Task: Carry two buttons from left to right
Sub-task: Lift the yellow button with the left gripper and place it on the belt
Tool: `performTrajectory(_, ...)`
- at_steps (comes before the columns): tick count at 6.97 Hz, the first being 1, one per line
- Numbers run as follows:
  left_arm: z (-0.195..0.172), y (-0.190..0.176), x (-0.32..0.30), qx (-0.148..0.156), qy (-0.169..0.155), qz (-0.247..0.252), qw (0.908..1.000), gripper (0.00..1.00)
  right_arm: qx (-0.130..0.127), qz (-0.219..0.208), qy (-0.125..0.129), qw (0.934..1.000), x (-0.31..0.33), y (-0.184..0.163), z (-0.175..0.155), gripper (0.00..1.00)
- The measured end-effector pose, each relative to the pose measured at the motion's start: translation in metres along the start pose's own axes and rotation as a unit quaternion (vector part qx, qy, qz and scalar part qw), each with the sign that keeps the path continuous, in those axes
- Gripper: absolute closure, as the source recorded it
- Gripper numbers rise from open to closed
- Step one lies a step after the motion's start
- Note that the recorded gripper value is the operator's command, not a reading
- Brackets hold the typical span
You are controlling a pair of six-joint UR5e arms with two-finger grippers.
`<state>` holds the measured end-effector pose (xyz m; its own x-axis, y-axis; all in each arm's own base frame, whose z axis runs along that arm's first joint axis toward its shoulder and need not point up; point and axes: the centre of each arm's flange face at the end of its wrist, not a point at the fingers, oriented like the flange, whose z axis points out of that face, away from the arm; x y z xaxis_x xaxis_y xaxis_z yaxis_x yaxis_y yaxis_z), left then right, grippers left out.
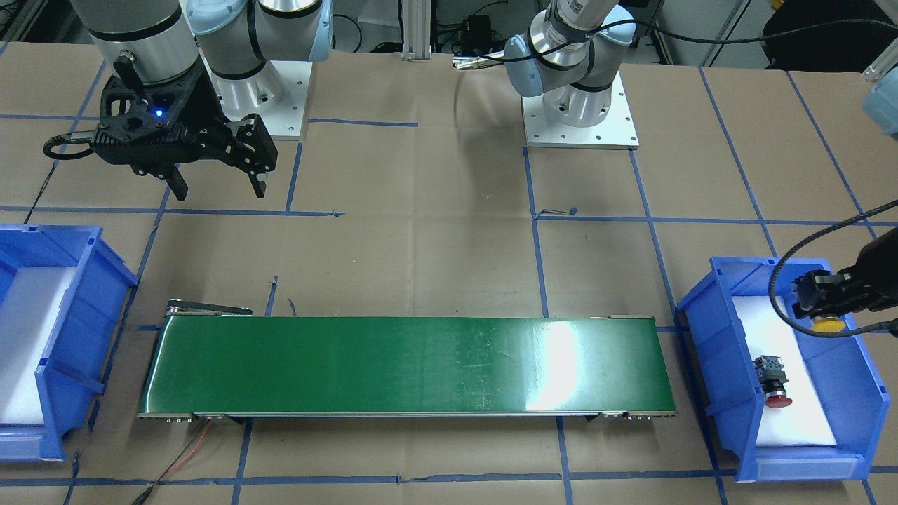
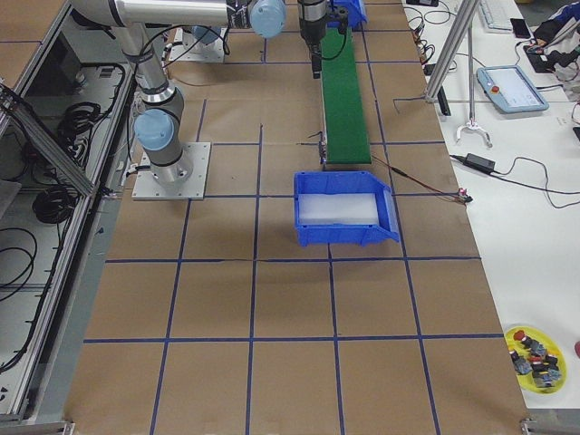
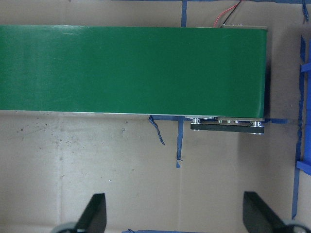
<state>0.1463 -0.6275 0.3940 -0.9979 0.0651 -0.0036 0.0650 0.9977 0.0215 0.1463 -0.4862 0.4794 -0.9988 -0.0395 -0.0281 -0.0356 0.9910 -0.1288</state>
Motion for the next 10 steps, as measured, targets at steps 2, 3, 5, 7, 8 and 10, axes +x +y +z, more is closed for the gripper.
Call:
performTrajectory(2,0.011,-0.022,0.090,-0.008,0.003,-0.007,0.9999,0.92,0.000,0.000,0.000,1.0000,0.000,0.000,0.000,0.00)
performTrajectory(3,0.025,-0.029,0.140,-0.018,0.004,-0.020,0.9996,0.92,0.000,0.000,0.001,1.0000,0.000,0.001,0.000,0.00)
performTrajectory(5,0.062,-0.031,0.198,-0.026,0.003,-0.023,0.9994,0.91,-0.003,0.000,0.004,1.0000,0.001,0.001,0.001,0.00)
performTrajectory(7,0.104,-0.027,0.210,0.001,-0.003,-0.018,0.9998,0.88,-0.004,0.000,0.004,1.0000,0.001,0.001,0.002,0.00)
performTrajectory(8,0.114,-0.024,0.211,0.005,-0.004,-0.016,0.9998,0.73,-0.002,0.000,0.003,1.0000,0.001,0.001,0.001,0.00)
performTrajectory(10,0.124,-0.023,0.211,0.002,-0.003,-0.013,0.9999,0.36,0.000,0.000,0.000,1.0000,0.000,0.001,0.000,0.00)
